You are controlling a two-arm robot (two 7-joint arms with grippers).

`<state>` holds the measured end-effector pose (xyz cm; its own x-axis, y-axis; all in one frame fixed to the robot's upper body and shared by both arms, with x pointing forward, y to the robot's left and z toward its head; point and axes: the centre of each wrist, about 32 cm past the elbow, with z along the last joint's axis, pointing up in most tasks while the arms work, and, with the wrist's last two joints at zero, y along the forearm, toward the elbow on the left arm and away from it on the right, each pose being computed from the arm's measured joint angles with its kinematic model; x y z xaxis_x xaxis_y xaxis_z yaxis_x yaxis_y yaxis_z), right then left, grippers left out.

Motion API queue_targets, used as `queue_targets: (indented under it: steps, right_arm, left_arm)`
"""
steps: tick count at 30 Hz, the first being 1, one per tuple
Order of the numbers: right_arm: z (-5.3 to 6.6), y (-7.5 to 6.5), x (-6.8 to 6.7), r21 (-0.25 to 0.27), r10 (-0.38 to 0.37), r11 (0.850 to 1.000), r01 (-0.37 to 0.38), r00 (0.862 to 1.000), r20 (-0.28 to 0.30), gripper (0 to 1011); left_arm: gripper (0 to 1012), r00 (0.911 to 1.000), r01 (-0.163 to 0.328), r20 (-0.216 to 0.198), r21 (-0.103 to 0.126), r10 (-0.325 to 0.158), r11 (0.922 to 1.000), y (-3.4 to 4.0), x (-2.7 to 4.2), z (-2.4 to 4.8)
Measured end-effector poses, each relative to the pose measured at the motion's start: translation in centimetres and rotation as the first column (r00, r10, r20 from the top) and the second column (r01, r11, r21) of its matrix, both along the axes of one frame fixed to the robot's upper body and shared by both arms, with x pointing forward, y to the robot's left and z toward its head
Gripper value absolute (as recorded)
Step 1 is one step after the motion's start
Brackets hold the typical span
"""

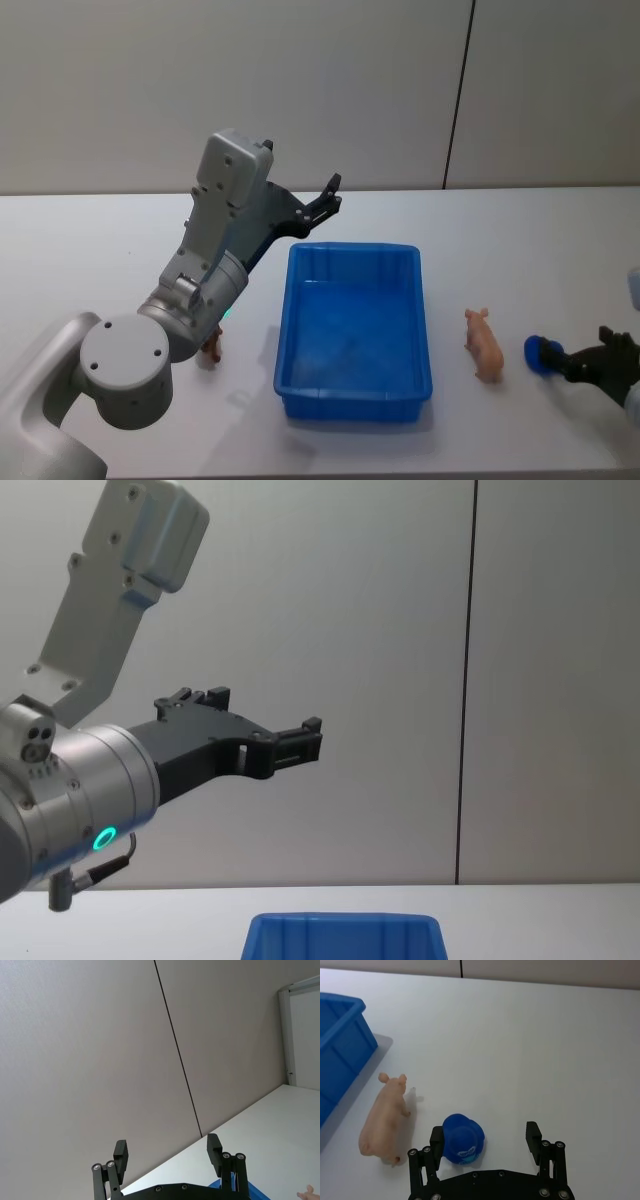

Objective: Pick up the two dolls from the table and place them into the box.

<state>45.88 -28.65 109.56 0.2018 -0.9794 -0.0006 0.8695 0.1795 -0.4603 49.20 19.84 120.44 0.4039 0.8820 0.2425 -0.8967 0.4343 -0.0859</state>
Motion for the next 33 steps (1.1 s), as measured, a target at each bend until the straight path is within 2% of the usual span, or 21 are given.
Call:
queue_targets:
  steps: [10, 21, 25, 32, 33]
  right_arm:
    - [-2.0, -0.5, 0.7, 0.007, 0.037, 0.999, -0.037, 0.999, -0.024, 1001]
    - [-3.3, -0.4, 1.5, 0.016, 0.083, 0.996, -0.083, 0.996, -0.025, 1001]
    - [-3.7, -0.3, 1.7, 0.015, 0.093, 0.996, -0.093, 0.995, -0.024, 950]
    - [-4.2, 0.0, 1.9, 0.009, 0.116, 0.993, -0.116, 0.993, -0.01, 756]
    - [-4.2, 0.0, 1.9, 0.009, 0.116, 0.993, -0.116, 0.993, -0.01, 756]
  left_arm:
    - [1001, 1.0, 0.0, 0.0, 0.0, 0.0, 1.0, 0.0, 0.0, 0.0]
    - [1001, 1.0, 0.0, 0.0, 0.0, 0.0, 1.0, 0.0, 0.0, 0.0]
    - [1001, 1.0, 0.0, 0.0, 0.0, 0.0, 1.0, 0.0, 0.0, 0.0]
    - [1001, 1.0, 0.0, 0.0, 0.0, 0.0, 1.0, 0.0, 0.0, 0.0]
    - [1001, 1.0, 0.0, 0.0, 0.0, 0.0, 1.0, 0.0, 0.0, 0.0]
